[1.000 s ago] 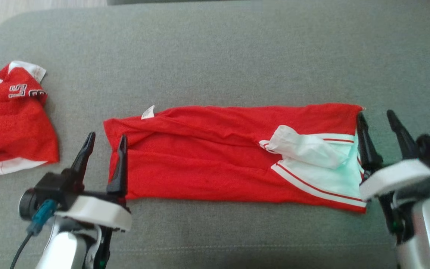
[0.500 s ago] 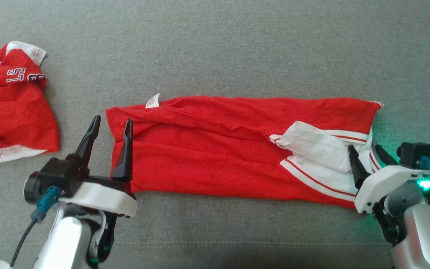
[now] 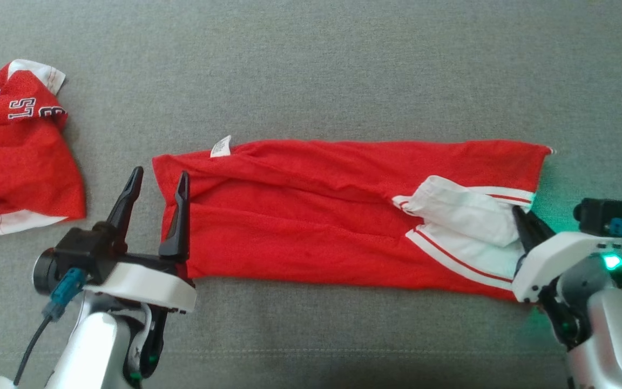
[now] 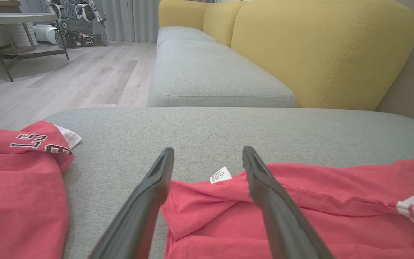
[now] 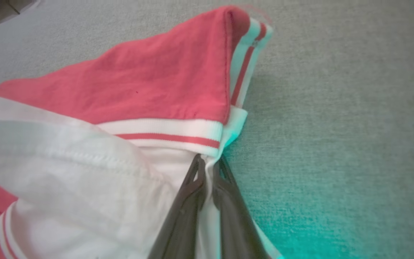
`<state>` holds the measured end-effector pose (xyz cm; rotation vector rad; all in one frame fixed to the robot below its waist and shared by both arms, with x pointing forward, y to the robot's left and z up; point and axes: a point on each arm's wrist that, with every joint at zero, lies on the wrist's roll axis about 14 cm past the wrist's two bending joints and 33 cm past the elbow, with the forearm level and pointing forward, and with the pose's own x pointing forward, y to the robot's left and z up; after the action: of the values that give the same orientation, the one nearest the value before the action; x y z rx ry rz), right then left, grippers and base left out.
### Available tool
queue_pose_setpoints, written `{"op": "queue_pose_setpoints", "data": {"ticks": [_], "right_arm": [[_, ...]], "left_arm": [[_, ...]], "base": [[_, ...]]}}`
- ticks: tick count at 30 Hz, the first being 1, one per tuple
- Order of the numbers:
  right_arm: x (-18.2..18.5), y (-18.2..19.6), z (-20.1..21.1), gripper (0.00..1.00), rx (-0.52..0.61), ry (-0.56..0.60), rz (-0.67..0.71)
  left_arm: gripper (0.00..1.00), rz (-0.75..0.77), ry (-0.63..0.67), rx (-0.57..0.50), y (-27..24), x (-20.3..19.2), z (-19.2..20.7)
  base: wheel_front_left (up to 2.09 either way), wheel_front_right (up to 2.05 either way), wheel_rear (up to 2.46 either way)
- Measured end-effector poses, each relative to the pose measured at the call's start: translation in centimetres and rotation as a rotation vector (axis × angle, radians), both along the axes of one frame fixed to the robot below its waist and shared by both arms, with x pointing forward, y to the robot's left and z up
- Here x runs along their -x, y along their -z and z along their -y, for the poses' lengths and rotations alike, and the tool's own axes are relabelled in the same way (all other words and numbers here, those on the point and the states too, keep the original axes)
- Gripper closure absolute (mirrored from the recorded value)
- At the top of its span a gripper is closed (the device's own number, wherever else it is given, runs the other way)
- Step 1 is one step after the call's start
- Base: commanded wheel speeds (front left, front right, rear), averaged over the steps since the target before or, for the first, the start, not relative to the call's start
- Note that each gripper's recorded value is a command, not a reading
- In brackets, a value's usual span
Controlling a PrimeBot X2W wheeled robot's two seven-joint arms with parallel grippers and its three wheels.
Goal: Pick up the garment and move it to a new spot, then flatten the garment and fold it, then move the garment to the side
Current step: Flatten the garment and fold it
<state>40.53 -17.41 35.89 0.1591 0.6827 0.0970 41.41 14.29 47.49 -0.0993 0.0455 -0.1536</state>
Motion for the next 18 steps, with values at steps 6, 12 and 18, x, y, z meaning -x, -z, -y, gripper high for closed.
{"op": "queue_pose_setpoints", "data": {"ticks": [6,12,18], "right_arm": [[0.3,-1.1,3.6,1.00,0.039,0.072,0.037],[1.3,-2.0,7.3,1.00,0.082,0.145,0.055],[1.4,-3.6,8.8,1.00,0.097,0.166,0.090]], "left_arm": [[0.00,0.015,-0.001,0.004,-0.4,-0.1,0.2],[0.00,0.026,0.005,0.011,-0.8,-0.2,0.5],[0.00,0.034,0.009,0.011,-1.1,0.0,0.6]], "base": [[0.00,0.00,0.00],[0.00,0.00,0.00],[0.00,0.00,0.00]]}}
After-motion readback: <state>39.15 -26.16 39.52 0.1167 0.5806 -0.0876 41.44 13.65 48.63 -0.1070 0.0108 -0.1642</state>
